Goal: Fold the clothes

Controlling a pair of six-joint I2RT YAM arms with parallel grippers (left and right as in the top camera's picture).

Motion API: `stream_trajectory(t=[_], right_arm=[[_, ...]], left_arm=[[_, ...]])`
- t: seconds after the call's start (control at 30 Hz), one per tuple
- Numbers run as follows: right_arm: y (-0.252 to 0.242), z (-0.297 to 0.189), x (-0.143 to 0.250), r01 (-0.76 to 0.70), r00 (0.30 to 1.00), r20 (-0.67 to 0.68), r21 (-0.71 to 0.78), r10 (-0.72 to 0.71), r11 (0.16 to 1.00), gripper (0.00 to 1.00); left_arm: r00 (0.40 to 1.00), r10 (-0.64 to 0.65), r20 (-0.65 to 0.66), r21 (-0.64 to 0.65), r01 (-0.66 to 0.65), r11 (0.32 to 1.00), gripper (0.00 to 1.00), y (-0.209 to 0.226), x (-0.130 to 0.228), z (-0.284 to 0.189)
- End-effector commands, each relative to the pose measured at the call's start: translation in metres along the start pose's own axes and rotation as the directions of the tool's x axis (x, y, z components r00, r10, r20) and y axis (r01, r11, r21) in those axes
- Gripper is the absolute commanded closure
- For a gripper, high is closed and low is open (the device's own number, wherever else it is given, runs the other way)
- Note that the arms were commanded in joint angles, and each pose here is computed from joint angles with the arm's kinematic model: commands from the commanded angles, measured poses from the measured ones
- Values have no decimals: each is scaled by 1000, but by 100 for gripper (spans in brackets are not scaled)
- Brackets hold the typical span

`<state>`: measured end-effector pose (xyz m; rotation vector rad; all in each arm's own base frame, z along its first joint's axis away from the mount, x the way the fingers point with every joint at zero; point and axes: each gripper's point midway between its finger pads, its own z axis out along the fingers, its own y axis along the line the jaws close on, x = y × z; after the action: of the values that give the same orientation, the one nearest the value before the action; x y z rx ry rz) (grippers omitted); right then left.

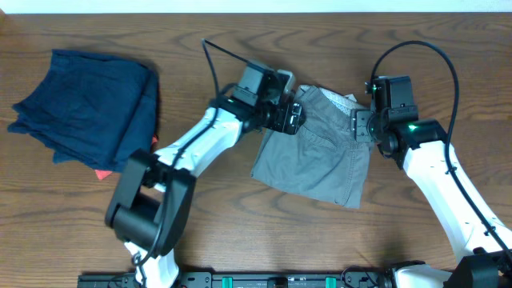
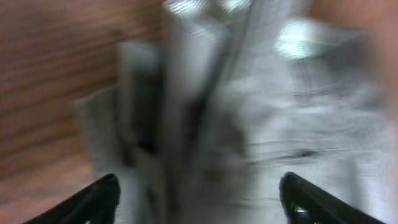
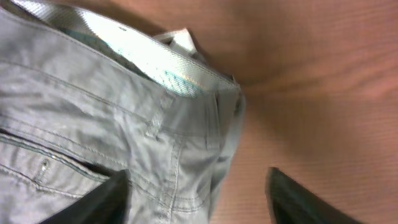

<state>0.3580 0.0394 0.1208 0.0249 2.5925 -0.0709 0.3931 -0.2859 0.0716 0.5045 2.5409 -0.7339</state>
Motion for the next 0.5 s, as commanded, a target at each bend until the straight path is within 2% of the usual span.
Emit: stream_trajectory(t=[0.0, 0.07, 0.17, 0.33, 0.47], right_arm=[[-4, -3, 3, -34, 999, -11, 8, 34, 999, 47], [-4, -3, 6, -33, 999, -22, 5, 33, 999, 57], [0, -3, 8, -33, 999, -33, -20, 33, 999, 61], [2, -4, 13, -57, 997, -53, -31, 56, 998, 62], [2, -4, 15, -56, 997, -63, -28, 54, 998, 61]], left_arm=[[1000, 7, 10, -229, -4, 973, 26, 47, 0, 10], [1000, -1, -10, -233, -2, 973, 27, 52, 7, 18], [999, -11, -38, -238, 1, 971, 28, 59, 18, 32], [995, -36, -94, -228, 13, 973, 27, 67, 39, 53], [990, -47, -135, -145, 27, 989, 27, 55, 50, 61]])
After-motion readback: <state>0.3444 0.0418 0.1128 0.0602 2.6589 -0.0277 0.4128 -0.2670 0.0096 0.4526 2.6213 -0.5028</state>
